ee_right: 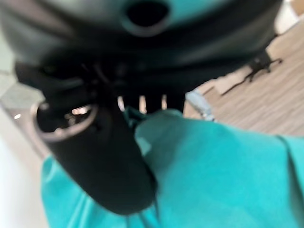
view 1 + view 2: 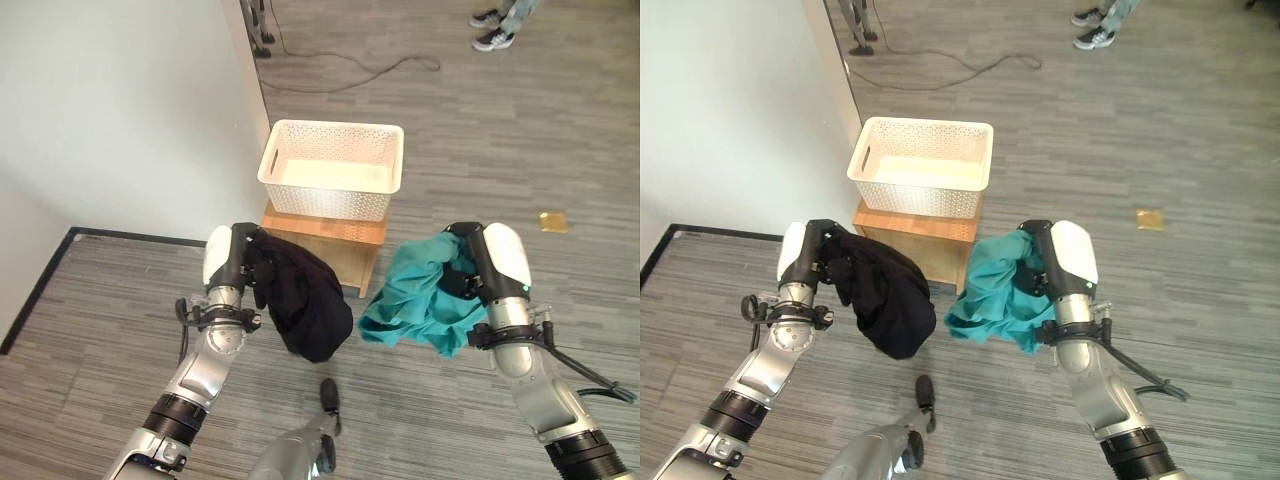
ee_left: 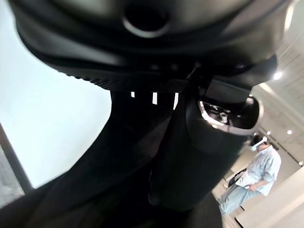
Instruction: Pick up bed clothes into laundry basket.
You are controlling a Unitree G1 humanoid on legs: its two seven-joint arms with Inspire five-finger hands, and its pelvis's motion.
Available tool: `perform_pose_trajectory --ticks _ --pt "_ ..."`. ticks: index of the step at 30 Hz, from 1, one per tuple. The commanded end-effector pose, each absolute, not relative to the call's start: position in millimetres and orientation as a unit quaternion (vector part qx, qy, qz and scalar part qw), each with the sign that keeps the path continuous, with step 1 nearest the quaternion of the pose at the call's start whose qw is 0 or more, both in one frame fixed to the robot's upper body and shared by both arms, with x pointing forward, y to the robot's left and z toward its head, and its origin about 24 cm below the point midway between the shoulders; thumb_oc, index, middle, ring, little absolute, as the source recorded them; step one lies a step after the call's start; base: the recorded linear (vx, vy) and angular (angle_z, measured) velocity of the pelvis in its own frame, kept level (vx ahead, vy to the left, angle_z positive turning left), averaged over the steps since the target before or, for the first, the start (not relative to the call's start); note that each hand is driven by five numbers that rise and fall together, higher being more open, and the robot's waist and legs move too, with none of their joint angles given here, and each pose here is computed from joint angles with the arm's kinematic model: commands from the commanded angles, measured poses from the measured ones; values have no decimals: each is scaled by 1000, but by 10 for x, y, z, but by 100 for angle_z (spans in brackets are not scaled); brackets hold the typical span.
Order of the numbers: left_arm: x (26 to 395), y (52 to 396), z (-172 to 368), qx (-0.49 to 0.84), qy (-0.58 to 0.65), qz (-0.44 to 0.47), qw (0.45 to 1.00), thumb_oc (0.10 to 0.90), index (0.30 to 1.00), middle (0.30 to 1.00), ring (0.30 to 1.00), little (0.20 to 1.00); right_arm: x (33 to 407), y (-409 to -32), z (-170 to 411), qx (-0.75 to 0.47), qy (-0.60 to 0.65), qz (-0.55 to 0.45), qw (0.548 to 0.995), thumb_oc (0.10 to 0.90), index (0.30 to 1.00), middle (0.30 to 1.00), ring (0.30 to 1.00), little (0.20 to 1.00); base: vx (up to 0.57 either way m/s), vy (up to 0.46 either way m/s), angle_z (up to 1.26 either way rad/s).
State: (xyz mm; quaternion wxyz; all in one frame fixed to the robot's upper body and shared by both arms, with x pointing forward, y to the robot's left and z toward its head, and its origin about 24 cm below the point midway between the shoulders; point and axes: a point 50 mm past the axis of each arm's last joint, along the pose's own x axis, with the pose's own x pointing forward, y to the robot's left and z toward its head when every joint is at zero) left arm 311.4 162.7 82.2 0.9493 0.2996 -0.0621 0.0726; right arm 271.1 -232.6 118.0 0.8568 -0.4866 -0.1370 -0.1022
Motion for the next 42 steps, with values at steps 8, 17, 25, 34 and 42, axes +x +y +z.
perform_pose_trajectory --ticks 8,17,25,34,42 --pt "3304 1480 1778 304 -272 101 908 400 300 300 300 300 2386 -1649 3261 -391 -611 -197 659 400 300 300 300 300 131 -32 30" --pt "3295 1536 1558 302 -234 105 918 400 300 300 300 300 2382 -1665 3720 -404 -644 -256 598 400 300 300 300 300 68 -171 68" --pt "3250 1663 1442 293 -211 120 925 400 300 300 300 300 2583 -1675 3746 -434 -607 -240 621 400 300 300 300 300 -7 -83 -4" --pt "3287 1624 1485 284 -217 107 928 400 300 300 300 300 2998 -1567 3617 -544 -521 -161 638 400 300 300 300 300 14 -66 13" --pt "3274 1640 1513 278 -220 102 930 400 300 300 300 300 3220 -1705 3278 -610 -435 -151 645 400 300 300 300 300 34 -16 14"
